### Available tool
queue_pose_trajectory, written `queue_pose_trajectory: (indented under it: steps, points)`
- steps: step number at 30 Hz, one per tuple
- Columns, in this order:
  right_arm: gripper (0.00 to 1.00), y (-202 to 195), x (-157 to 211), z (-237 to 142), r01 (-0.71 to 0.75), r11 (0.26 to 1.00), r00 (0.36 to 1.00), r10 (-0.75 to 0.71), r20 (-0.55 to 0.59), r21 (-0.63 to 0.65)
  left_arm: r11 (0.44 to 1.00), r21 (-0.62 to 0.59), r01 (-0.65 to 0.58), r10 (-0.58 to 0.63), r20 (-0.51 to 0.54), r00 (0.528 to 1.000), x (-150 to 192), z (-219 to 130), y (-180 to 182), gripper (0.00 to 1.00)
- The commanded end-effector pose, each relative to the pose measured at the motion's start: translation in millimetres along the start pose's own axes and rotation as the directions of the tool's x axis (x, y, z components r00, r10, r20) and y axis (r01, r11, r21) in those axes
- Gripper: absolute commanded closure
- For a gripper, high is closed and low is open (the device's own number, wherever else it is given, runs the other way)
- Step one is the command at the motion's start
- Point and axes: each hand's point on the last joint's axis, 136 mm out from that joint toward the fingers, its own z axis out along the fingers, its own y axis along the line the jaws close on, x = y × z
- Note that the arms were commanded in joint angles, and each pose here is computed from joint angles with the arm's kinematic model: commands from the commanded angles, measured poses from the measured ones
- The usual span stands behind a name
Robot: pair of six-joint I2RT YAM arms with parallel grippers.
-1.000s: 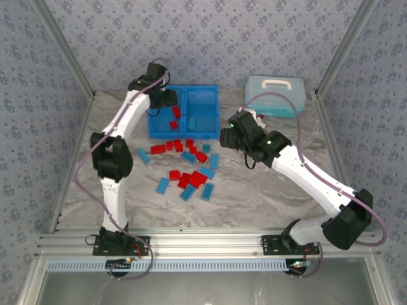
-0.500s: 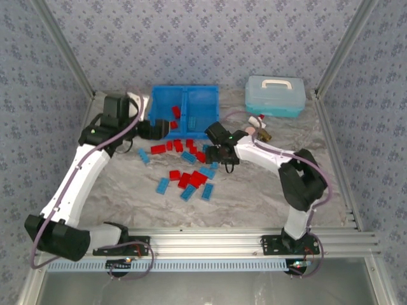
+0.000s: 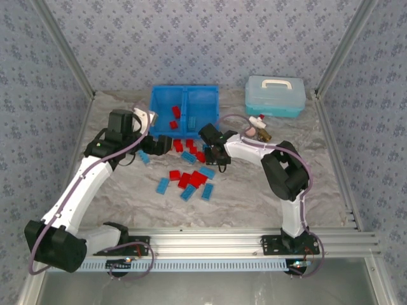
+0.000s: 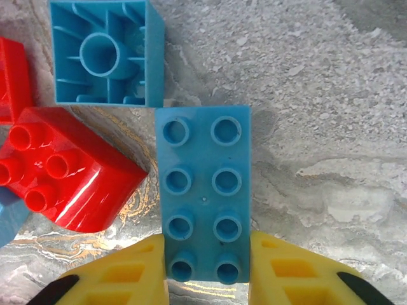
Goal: Sort the legos into containers by color
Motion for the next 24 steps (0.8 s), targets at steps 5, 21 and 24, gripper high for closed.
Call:
queue_pose_trajectory:
  steps: [5,21,24]
  points:
    - [0.38,0.3,-16.2,-19.7,0.017,1.000,0.999,-0.017,0.049,0.001,0.999,0.031,-0.045,0.043,0.054,0.998,-16.9,-1.3,-7.3,0.01]
    - [0.58,-15.7,-8.5,12.1,0.073,0.992,0.997,-0.069,-0.044,0.100,0.999,-0.002,-0.036,0.036,0.036,0.999,-13.0,4.1,0.6,0.01]
    - [0.60,-19.1,-8.6,9.3,0.073,0.991,0.997,-0.069,-0.037,0.112,0.999,0.000,-0.033,0.033,0.033,0.999,-12.5,4.3,0.4,0.01]
